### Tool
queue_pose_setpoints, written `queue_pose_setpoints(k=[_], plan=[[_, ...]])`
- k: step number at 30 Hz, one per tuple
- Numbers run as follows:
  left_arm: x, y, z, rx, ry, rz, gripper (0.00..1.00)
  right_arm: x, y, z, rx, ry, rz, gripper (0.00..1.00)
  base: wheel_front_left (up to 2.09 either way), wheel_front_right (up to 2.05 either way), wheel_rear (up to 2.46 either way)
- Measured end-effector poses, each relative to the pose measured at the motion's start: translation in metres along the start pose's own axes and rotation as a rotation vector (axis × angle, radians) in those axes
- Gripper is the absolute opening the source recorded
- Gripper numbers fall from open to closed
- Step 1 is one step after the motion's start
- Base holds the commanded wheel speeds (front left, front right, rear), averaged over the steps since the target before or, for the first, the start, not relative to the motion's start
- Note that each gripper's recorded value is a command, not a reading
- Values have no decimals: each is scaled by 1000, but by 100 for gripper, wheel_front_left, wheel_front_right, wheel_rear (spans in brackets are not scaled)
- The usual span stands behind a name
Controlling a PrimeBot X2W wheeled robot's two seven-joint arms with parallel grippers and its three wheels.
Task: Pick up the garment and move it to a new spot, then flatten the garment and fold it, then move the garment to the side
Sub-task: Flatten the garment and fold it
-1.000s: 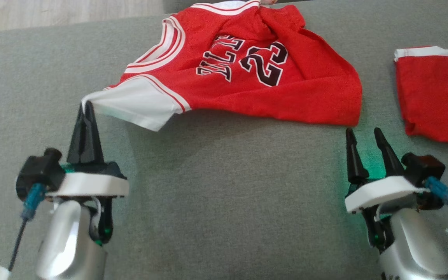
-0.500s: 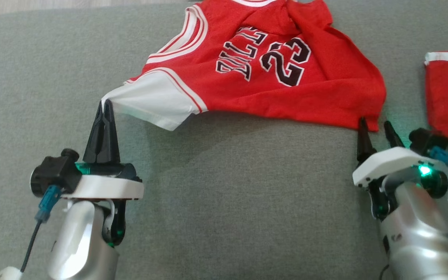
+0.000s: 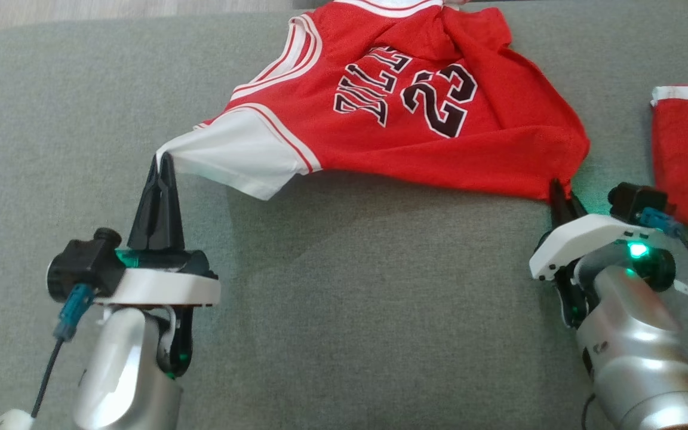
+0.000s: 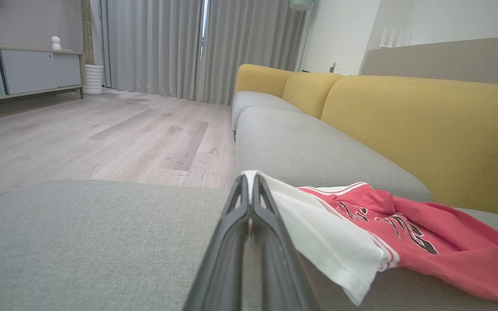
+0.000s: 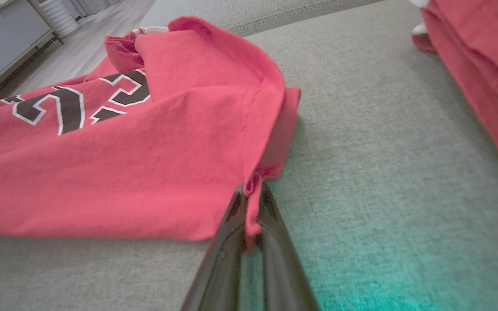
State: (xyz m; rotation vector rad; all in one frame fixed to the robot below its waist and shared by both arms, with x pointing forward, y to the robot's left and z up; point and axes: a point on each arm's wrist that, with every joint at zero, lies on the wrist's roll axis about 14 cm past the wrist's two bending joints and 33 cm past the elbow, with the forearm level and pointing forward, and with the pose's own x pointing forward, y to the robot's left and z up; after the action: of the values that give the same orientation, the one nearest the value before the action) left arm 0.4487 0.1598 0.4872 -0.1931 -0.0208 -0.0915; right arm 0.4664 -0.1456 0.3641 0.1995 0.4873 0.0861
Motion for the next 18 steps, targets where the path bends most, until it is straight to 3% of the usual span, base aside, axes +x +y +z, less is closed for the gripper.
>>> queue_pose_setpoints(k=[5,10,18], plan=[[1,1,12,-7,-34,6,0,-7,6,7,6,-27,19,0,0,0,0],[2,-2,40,-31,-117,4,0,-18,22,39,14,-145,74,0,0,0,0],[1,-17,120,-118,-354,-46,0,-59,58,160,-32,-494,203,0,0,0,0]])
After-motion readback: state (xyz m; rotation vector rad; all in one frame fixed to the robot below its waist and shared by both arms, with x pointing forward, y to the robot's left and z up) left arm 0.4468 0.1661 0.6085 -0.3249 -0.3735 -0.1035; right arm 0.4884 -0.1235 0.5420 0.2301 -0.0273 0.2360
